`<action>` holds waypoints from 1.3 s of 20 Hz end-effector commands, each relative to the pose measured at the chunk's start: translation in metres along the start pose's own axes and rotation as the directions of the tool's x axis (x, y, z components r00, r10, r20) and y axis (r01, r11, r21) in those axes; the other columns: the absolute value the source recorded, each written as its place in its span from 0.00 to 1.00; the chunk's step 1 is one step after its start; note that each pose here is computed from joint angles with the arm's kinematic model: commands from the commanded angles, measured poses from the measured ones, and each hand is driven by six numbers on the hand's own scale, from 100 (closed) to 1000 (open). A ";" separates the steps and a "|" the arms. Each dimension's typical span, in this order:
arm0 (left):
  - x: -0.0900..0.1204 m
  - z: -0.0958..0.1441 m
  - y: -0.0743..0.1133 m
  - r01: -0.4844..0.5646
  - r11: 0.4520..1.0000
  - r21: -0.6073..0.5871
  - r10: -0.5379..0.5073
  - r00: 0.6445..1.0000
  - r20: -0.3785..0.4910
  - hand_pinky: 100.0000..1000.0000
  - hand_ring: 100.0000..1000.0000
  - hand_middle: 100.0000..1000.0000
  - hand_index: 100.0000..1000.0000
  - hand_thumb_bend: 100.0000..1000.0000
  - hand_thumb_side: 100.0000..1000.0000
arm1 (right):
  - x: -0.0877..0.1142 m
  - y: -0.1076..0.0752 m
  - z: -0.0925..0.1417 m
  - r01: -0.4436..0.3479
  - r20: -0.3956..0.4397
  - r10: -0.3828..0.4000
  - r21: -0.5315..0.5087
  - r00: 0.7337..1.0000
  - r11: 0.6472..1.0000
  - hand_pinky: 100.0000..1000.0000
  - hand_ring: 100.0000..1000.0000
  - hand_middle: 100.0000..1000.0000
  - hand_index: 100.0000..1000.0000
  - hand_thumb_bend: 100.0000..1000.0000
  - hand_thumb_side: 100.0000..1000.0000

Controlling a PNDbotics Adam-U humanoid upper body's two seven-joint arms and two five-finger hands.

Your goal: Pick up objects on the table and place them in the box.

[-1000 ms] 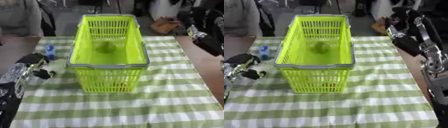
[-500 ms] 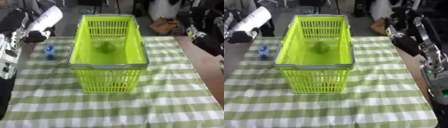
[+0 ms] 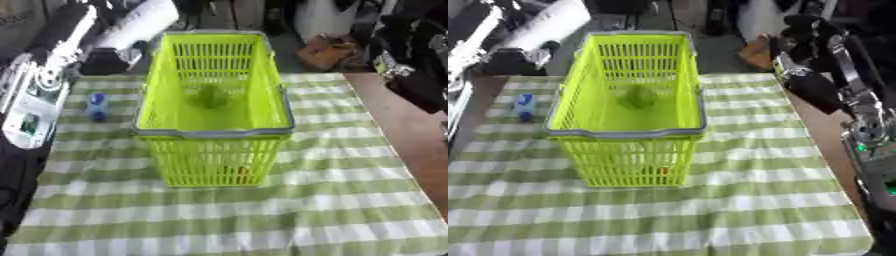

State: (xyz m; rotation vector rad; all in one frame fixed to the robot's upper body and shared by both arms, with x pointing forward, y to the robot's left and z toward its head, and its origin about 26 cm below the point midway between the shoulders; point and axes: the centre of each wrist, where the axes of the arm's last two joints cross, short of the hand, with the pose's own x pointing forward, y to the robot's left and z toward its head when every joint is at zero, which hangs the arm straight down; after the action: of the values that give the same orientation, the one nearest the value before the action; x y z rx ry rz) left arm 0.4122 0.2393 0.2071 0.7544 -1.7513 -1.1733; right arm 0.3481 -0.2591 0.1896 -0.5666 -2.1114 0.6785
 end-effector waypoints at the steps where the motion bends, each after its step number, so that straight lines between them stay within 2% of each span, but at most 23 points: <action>1: 0.001 -0.012 -0.003 0.022 0.996 -0.085 -0.015 0.996 0.086 0.00 0.44 0.32 0.53 0.05 0.25 | 0.003 -0.006 -0.004 -0.008 0.018 0.008 -0.005 1.000 1.000 0.57 0.52 0.68 0.85 0.21 0.56; 2: 0.000 -0.013 -0.005 0.032 0.995 -0.098 -0.022 0.995 0.095 0.33 0.58 0.51 0.71 0.59 0.64 | 0.003 -0.006 -0.004 -0.007 0.018 0.007 -0.005 1.000 1.000 0.57 0.52 0.68 0.85 0.21 0.56; 3: 0.002 -0.014 -0.004 0.083 0.993 -0.087 -0.074 0.991 0.108 0.61 0.80 0.72 0.81 0.72 0.77 | 0.003 -0.005 -0.003 -0.007 0.018 0.007 -0.003 1.000 1.000 0.57 0.52 0.68 0.85 0.21 0.56; 4: 0.005 -0.014 -0.004 0.139 0.988 -0.060 -0.132 0.985 0.112 0.61 0.80 0.72 0.81 0.72 0.77 | 0.003 -0.005 -0.003 -0.006 0.017 0.006 -0.002 1.000 1.000 0.57 0.52 0.68 0.85 0.21 0.56; 5: 0.007 -0.014 -0.004 0.180 0.984 -0.017 -0.177 0.978 0.114 0.82 0.95 0.86 0.91 0.72 0.95 | 0.003 -0.005 -0.003 -0.006 0.017 0.006 -0.002 1.000 1.000 0.57 0.52 0.68 0.85 0.21 0.56; 6: 0.008 -0.014 -0.006 0.206 0.978 0.020 -0.207 0.972 0.114 0.82 0.95 0.86 0.91 0.72 0.95 | 0.003 -0.005 -0.003 -0.006 0.017 0.006 -0.002 1.000 1.000 0.57 0.52 0.68 0.85 0.21 0.56; 7: 0.008 -0.013 -0.007 0.218 0.974 0.058 -0.223 0.968 0.117 0.96 1.00 0.96 0.98 0.56 1.00 | 0.003 -0.005 -0.003 -0.006 0.017 0.006 -0.002 1.000 1.000 0.57 0.52 0.68 0.85 0.21 0.56; 12: 0.005 -0.008 -0.006 0.195 0.965 0.173 -0.219 0.967 0.130 0.96 1.00 0.99 1.00 0.54 1.00 | 0.003 -0.005 -0.003 -0.005 0.016 0.005 -0.003 1.000 1.000 0.57 0.52 0.68 0.85 0.21 0.56; 13: 0.005 -0.006 -0.004 0.176 0.964 0.197 -0.204 0.970 0.131 0.86 1.00 0.91 0.95 0.50 1.00 | 0.003 -0.005 -0.003 -0.005 0.016 0.005 -0.003 1.000 1.000 0.57 0.52 0.68 0.85 0.21 0.56; 14: 0.005 -0.004 -0.002 0.147 0.962 0.229 -0.181 0.974 0.134 0.86 1.00 0.91 0.95 0.50 1.00 | 0.003 -0.005 -0.003 -0.004 0.017 0.004 -0.003 1.000 1.000 0.57 0.52 0.68 0.85 0.21 0.56; 15: 0.005 -0.001 0.000 0.115 0.959 0.259 -0.154 0.979 0.136 0.79 0.99 0.86 0.92 0.50 0.95 | 0.003 -0.005 -0.003 -0.004 0.017 0.004 -0.003 1.000 1.000 0.57 0.52 0.68 0.85 0.21 0.56; 16: 0.006 0.003 0.003 0.071 0.952 0.297 -0.117 0.983 0.140 0.79 0.99 0.86 0.92 0.50 0.95 | 0.003 -0.005 -0.003 -0.005 0.016 0.005 -0.003 1.000 1.000 0.57 0.52 0.68 0.85 0.21 0.56; 17: 0.006 0.007 0.006 0.023 0.943 0.331 -0.074 0.987 0.142 0.70 0.97 0.81 0.88 0.08 1.00 | 0.002 -0.006 -0.003 -0.006 0.015 0.006 -0.004 1.000 1.000 0.57 0.52 0.68 0.85 0.21 0.55; 18: 0.004 0.014 0.009 -0.051 0.924 0.380 -0.005 0.990 0.144 0.70 0.97 0.80 0.88 0.46 0.90 | 0.002 -0.006 -0.003 -0.008 0.012 0.008 -0.005 1.000 1.000 0.57 0.52 0.68 0.85 0.21 0.56; 19: 0.003 0.021 0.012 -0.116 0.902 0.415 0.059 0.987 0.149 0.65 0.97 0.78 0.87 0.43 0.90 | 0.002 -0.007 -0.003 -0.009 0.012 0.009 -0.006 1.000 1.000 0.57 0.52 0.68 0.85 0.21 0.56; 21: -0.002 0.036 0.019 -0.232 0.851 0.471 0.176 0.971 0.159 0.62 0.97 0.76 0.87 0.40 0.92 | 0.002 -0.007 -0.003 -0.010 0.012 0.010 -0.009 1.000 1.000 0.57 0.52 0.68 0.85 0.21 0.56; 24: -0.015 0.061 0.024 -0.315 0.786 0.532 0.287 0.948 0.139 0.61 0.97 0.75 0.86 0.39 0.95 | 0.001 -0.008 -0.003 -0.012 0.010 0.012 -0.013 1.000 1.000 0.57 0.52 0.68 0.85 0.21 0.56; 26: -0.020 0.074 0.023 -0.355 0.765 0.537 0.336 0.932 0.138 0.59 0.96 0.74 0.86 0.37 0.96 | 0.001 -0.008 -0.003 -0.013 0.010 0.013 -0.014 1.000 1.000 0.57 0.52 0.68 0.85 0.21 0.56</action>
State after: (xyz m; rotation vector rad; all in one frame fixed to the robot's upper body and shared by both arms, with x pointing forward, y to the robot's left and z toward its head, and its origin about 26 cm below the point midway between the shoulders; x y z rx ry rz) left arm 0.3601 0.2853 0.1902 0.6819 -2.1302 -0.4558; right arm 0.3487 -0.2594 0.1886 -0.5608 -2.1075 0.6771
